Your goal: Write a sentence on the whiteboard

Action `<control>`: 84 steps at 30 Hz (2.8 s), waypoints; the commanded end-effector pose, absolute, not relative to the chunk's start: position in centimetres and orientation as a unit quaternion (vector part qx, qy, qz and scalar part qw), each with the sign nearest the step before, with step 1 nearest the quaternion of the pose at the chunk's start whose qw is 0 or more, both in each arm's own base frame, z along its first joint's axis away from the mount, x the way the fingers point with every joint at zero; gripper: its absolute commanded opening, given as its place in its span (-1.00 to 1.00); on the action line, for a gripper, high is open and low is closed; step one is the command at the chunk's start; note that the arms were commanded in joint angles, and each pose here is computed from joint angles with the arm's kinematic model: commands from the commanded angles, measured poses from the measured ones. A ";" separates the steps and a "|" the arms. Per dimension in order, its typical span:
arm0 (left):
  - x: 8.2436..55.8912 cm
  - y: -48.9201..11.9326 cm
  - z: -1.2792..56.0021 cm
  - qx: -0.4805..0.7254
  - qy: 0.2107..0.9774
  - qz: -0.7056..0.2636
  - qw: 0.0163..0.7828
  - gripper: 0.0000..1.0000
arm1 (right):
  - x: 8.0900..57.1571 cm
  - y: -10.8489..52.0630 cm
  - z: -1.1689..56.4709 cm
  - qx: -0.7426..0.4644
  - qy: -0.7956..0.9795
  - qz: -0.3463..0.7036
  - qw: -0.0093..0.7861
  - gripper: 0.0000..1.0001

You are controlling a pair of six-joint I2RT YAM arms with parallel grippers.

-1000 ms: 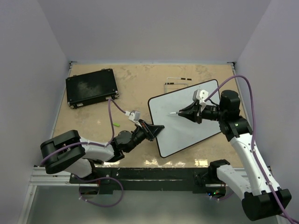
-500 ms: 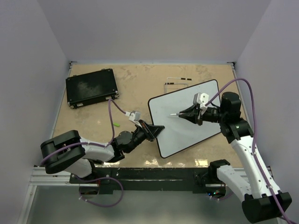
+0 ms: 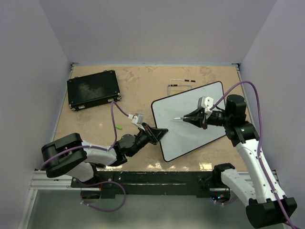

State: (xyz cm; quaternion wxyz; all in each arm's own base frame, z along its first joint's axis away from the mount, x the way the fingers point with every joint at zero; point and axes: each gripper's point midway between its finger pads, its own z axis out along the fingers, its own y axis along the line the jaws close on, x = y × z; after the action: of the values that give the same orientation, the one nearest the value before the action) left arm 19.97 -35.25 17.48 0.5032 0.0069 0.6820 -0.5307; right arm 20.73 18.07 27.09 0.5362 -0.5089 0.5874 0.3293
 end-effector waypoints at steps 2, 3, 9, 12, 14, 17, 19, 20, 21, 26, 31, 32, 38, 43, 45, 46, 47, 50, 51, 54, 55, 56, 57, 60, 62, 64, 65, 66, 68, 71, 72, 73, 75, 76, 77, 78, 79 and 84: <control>19.7 -36.0 18.5 0.049 0.667 -0.523 0.529 -1.00 | 20.0 18.1 27.3 -0.521 0.570 0.334 0.540 -1.00; 19.7 -35.9 18.5 0.051 0.667 -0.520 0.531 -1.00 | 19.9 18.1 27.2 -0.522 0.570 0.335 0.538 -1.00; 19.7 -35.8 18.6 0.061 0.664 -0.515 0.538 -1.00 | 19.5 18.1 27.1 -0.528 0.565 0.340 0.534 -1.00; 19.7 -35.9 18.7 0.068 0.663 -0.513 0.541 -1.00 | 19.4 18.0 27.1 -0.531 0.564 0.342 0.533 -1.00; 19.7 -35.9 18.5 0.072 0.663 -0.510 0.543 -1.00 | 19.3 18.0 27.1 -0.534 0.561 0.342 0.533 -1.00; 19.7 -36.0 18.4 0.077 0.664 -0.508 0.544 -1.00 | 19.2 18.0 27.0 -0.535 0.561 0.343 0.531 -1.00; 19.6 -36.0 18.3 0.080 0.665 -0.507 0.543 -1.00 | 19.2 17.9 27.0 -0.536 0.560 0.341 0.532 -1.00; 19.6 -36.0 18.3 0.083 0.664 -0.506 0.544 -1.00 | 19.1 17.9 27.0 -0.535 0.561 0.343 0.530 -1.00; 19.6 -36.0 18.3 0.082 0.663 -0.507 0.545 -1.00 | 19.2 17.8 27.0 -0.536 0.560 0.342 0.531 -1.00; 19.4 -36.1 18.2 0.087 0.664 -0.506 0.544 -1.00 | 19.3 17.7 26.9 -0.537 0.560 0.339 0.532 -1.00; 19.5 -36.1 18.2 0.087 0.663 -0.508 0.543 -1.00 | 19.3 17.6 26.9 -0.536 0.561 0.337 0.533 -1.00; 19.5 -36.1 18.2 0.087 0.663 -0.508 0.543 -1.00 | 19.3 17.6 26.9 -0.536 0.561 0.338 0.532 -1.00; 19.4 -36.1 18.1 0.086 0.664 -0.509 0.541 -1.00 | 19.4 17.5 26.9 -0.535 0.562 0.335 0.534 -1.00; 19.3 -36.3 18.2 0.087 0.663 -0.510 0.541 -1.00 | 19.3 17.5 26.9 -0.536 0.561 0.336 0.535 -1.00; 19.3 -36.3 18.1 0.088 0.664 -0.511 0.539 -1.00 | 19.3 17.6 26.9 -0.536 0.561 0.336 0.534 -1.00; 19.3 -36.3 18.0 0.087 0.665 -0.510 0.539 -1.00 | 19.3 17.6 26.9 -0.536 0.561 0.336 0.534 -1.00; 19.3 -36.3 18.0 0.087 0.665 -0.510 0.539 -1.00 | 19.3 17.5 26.9 -0.536 0.561 0.336 0.535 -1.00; 19.3 -36.3 18.1 0.087 0.664 -0.511 0.540 -1.00 | 19.3 17.5 26.9 -0.535 0.562 0.335 0.534 -1.00; 19.3 -36.3 18.0 0.087 0.665 -0.510 0.539 -1.00 | 19.3 17.5 26.9 -0.536 0.561 0.335 0.534 -1.00; 19.3 -36.3 18.0 0.087 0.665 -0.510 0.539 -1.00 | 19.3 17.5 26.9 -0.536 0.561 0.335 0.535 -1.00; 19.3 -36.3 18.1 0.087 0.664 -0.510 0.539 -1.00 | 19.3 17.5 26.8 -0.535 0.562 0.335 0.534 -1.00; 19.3 -36.3 18.1 0.087 0.664 -0.510 0.539 -1.00 | 19.3 17.5 26.8 -0.535 0.562 0.336 0.534 -1.00; 19.3 -36.2 17.9 0.087 0.665 -0.509 0.539 -1.00 | 19.3 17.5 26.8 -0.536 0.561 0.336 0.534 -1.00; 19.3 -36.2 18.0 0.086 0.665 -0.509 0.539 -1.00 | 19.4 17.5 26.8 -0.535 0.562 0.336 0.534 -1.00; 19.4 -36.2 17.9 0.085 0.666 -0.508 0.539 -1.00 | 19.3 17.5 26.8 -0.535 0.562 0.335 0.534 -1.00; 19.4 -36.2 17.9 0.085 0.666 -0.508 0.539 -1.00 | 19.3 17.5 26.8 -0.535 0.562 0.335 0.534 -1.00; 19.3 -36.2 17.9 0.084 0.666 -0.510 0.538 -1.00 | 19.3 17.5 26.8 -0.535 0.561 0.336 0.534 -1.00; 19.3 -36.2 17.9 0.084 0.666 -0.510 0.538 -1.00 | 19.3 17.5 26.9 -0.536 0.561 0.335 0.534 -1.00; 19.3 -36.2 17.9 0.084 0.665 -0.511 0.538 -1.00 | 19.3 17.5 26.8 -0.536 0.561 0.336 0.534 -1.00; 19.3 -36.3 17.9 0.084 0.665 -0.512 0.537 -1.00 | 19.3 17.5 26.7 -0.535 0.562 0.336 0.533 -1.00; 19.3 -36.3 17.9 0.084 0.666 -0.512 0.536 -1.00 | 19.4 17.5 26.7 -0.535 0.563 0.336 0.533 -1.00; 19.3 -36.3 17.9 0.084 0.666 -0.512 0.536 -1.00 | 19.4 17.5 26.7 -0.535 0.563 0.336 0.533 -1.00; 19.3 -36.3 17.8 0.084 0.667 -0.511 0.536 -1.00 | 19.6 17.5 26.6 -0.535 0.565 0.334 0.532 -1.00; 19.3 -36.4 17.9 0.085 0.666 -0.512 0.535 -1.00 | 19.9 17.4 26.6 -0.535 0.568 0.327 0.533 -1.00; 19.3 -36.4 17.9 0.085 0.667 -0.512 0.535 -1.00 | 20.0 17.4 26.6 -0.535 0.570 0.327 0.531 -1.00; 19.3 -36.4 18.0 0.084 0.667 -0.512 0.535 -1.00 | 20.1 17.4 26.8 -0.534 0.570 0.327 0.531 -1.00; 19.3 -36.4 18.0 0.084 0.667 -0.512 0.535 -1.00 | 20.2 17.4 27.1 -0.535 0.569 0.325 0.533 -1.00; 19.3 -36.3 17.9 0.083 0.669 -0.511 0.534 -1.00 | 20.7 17.2 27.8 -0.541 0.571 0.315 0.532 -1.00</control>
State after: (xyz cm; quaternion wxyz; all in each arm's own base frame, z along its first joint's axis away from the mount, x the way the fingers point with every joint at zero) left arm 19.62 -35.64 17.89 0.5219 0.0452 0.6711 -0.5246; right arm 20.06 17.44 25.77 0.5146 -0.5277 0.5849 0.3386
